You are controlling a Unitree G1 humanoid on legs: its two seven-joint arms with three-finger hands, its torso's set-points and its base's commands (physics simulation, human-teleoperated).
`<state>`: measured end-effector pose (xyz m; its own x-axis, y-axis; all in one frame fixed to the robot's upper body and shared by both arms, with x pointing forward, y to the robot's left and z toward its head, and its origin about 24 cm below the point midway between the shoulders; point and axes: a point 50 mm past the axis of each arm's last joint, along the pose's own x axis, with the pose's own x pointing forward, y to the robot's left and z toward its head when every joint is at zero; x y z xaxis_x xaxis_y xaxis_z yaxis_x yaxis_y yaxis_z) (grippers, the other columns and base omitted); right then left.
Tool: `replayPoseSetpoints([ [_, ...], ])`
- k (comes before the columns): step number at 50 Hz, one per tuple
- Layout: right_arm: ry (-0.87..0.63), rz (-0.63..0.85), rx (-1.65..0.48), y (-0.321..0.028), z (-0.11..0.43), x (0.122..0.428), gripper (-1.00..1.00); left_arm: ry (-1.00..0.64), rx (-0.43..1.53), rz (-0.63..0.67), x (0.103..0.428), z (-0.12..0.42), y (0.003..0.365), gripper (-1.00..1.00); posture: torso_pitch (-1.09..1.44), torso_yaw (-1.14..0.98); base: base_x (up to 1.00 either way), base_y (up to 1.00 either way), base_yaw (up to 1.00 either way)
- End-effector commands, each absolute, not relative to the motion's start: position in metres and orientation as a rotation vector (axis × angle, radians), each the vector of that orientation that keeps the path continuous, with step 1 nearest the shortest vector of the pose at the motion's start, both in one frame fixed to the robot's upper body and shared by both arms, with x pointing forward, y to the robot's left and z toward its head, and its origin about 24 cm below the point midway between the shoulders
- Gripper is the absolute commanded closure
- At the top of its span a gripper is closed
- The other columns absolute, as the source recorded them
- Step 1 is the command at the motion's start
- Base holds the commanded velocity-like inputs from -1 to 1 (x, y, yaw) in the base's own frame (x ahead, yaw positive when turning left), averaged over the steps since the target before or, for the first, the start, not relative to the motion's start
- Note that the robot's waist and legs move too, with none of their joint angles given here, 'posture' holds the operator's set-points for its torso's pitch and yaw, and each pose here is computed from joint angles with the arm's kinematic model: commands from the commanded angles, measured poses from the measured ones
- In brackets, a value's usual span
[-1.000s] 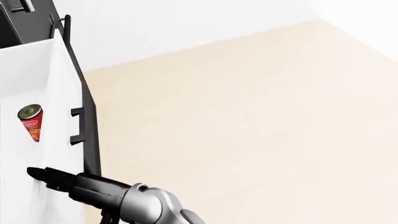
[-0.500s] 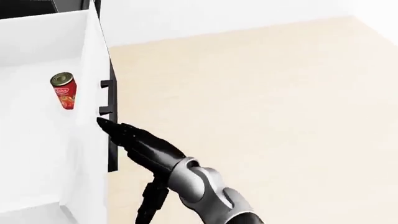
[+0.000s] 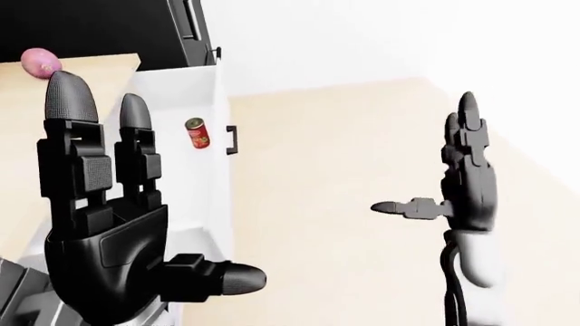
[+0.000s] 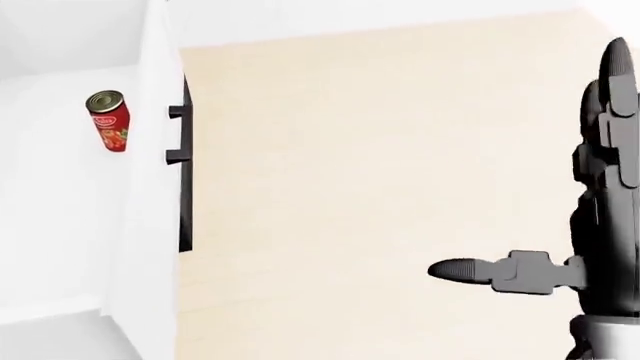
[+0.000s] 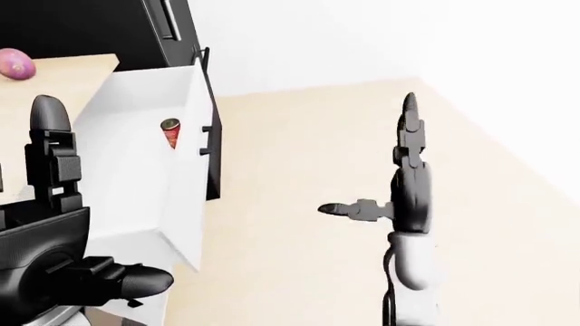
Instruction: Close the right drawer.
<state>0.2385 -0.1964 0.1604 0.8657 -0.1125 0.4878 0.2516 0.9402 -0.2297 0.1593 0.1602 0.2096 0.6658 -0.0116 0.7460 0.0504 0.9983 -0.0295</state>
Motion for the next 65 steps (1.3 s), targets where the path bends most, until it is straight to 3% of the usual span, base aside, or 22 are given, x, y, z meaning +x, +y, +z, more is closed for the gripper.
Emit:
replayPoseSetpoints([
  [1, -0.674, -0.241, -0.259, -0.196, 0.186, 0.226, -1.0, -0.903, -0.044, -0.042, 0.153, 0.217, 0.159, -1.0, 0.0, 0.0, 0.0, 0.0, 0.0],
  [5, -0.825, -0.383, -0.208, -0.211, 0.198, 0.199, -1.0, -0.902, -0.039, -0.046, 0.153, 0.216, 0.157, -1.0, 0.0, 0.0, 0.0, 0.0, 0.0],
  [8, -0.81, -0.415, -0.18, -0.219, 0.192, 0.192, -1.0, -0.9, -0.036, -0.051, 0.154, 0.215, 0.156, -1.0, 0.0, 0.0, 0.0, 0.0, 0.0],
  [15, -0.763, -0.412, -0.174, -0.218, 0.182, 0.199, -1.0, -0.915, -0.016, -0.084, 0.155, 0.222, 0.146, -1.0, 0.0, 0.0, 0.0, 0.0, 0.0],
  [23, -0.731, -0.418, -0.168, -0.219, 0.174, 0.206, -1.0, -0.891, -0.003, -0.272, 0.167, 0.216, 0.099, -1.0, 0.0, 0.0, 0.0, 0.0, 0.0],
  [31, -0.724, -0.417, -0.163, -0.22, 0.173, 0.207, -1.0, -0.873, -0.003, -0.358, 0.164, 0.209, 0.078, -1.0, 0.0, 0.0, 0.0, 0.0, 0.0],
  [40, -0.714, -0.416, -0.169, -0.219, 0.171, 0.209, -1.0, -0.758, -0.017, -0.438, 0.176, 0.177, 0.059, -1.0, 0.0, 0.0, 0.0, 0.0, 0.0],
  [49, -0.71, -0.413, -0.17, -0.219, 0.17, 0.209, -1.0, -0.617, -0.017, -0.469, 0.2, 0.142, 0.05, -1.0, 0.0, 0.0, 0.0, 0.0, 0.0],
  [65, -0.712, -0.415, -0.172, -0.219, 0.17, 0.209, -1.0, -0.422, -0.045, -0.387, 0.231, 0.103, 0.053, -1.0, 0.0, 0.0, 0.0, 0.0, 0.0],
])
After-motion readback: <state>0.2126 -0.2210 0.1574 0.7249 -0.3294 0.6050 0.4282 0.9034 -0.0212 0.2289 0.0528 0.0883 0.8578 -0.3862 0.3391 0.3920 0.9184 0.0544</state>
